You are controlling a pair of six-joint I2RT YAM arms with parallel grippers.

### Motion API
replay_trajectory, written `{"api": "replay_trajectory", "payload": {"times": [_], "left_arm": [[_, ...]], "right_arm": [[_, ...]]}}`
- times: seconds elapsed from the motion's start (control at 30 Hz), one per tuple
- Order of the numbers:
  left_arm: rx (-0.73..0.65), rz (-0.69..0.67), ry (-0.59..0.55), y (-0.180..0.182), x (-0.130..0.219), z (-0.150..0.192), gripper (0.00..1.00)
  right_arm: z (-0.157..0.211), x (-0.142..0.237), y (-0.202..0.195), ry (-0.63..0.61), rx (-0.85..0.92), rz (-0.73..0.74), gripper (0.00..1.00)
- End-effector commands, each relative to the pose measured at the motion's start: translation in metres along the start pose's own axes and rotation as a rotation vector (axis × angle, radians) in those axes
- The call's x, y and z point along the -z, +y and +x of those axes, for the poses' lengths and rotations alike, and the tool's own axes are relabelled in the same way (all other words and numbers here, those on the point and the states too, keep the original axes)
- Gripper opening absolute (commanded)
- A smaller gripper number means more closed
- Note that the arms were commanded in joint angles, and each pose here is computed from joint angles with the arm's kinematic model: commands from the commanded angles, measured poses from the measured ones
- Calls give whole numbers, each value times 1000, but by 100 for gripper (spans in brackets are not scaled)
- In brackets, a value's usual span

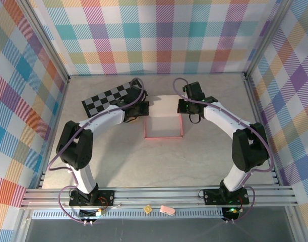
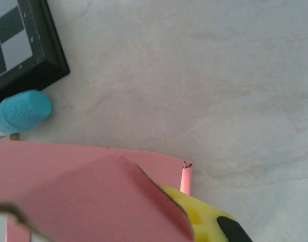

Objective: Fold the paper box

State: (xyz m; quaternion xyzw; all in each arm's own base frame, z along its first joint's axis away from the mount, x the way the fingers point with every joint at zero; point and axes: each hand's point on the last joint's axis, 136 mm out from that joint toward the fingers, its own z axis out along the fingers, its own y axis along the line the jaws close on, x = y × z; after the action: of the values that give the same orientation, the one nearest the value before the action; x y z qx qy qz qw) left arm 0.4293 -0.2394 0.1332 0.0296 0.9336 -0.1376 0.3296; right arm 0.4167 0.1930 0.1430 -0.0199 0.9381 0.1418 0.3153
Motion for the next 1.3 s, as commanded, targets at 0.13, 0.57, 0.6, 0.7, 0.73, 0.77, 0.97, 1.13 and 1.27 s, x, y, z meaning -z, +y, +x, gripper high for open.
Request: {"api": "replay_trajectory", "payload": {"times": [0.13,0.57,0.6,0.7,0.73,0.77,0.97,1.13,1.27], "left_arm": [[16,94,-131,-29,-19,-50,0],[16,188,-241,-36,-23,-53,0],[16,192,-239,-36,-23,-50,0],[13,202,-228,-34,-24,-41,0],[13,203,-230,-33,-22,-39,0],[13,204,-233,-32,-22,-37,0],[6,214,-245,-28,-18,-24,0],[-2,208,-234,-24,-19,-10,0],[-4,205,-227,-24,-20,2,0]], "right_arm": [[-32,-12,5,-149,45,-9,0],[-23,-24,-1,-240,116,-54,0],[-21,-24,-4,-242,118,-45,0],[-16,-24,-7,-248,133,-36,0],[-14,-25,-7,-245,139,-40,0],[-12,-25,-7,-244,146,-43,0],[-5,-23,-7,-259,184,-57,0],[8,-25,-10,-235,192,-57,0],[19,-21,-14,-223,187,-47,0]]}}
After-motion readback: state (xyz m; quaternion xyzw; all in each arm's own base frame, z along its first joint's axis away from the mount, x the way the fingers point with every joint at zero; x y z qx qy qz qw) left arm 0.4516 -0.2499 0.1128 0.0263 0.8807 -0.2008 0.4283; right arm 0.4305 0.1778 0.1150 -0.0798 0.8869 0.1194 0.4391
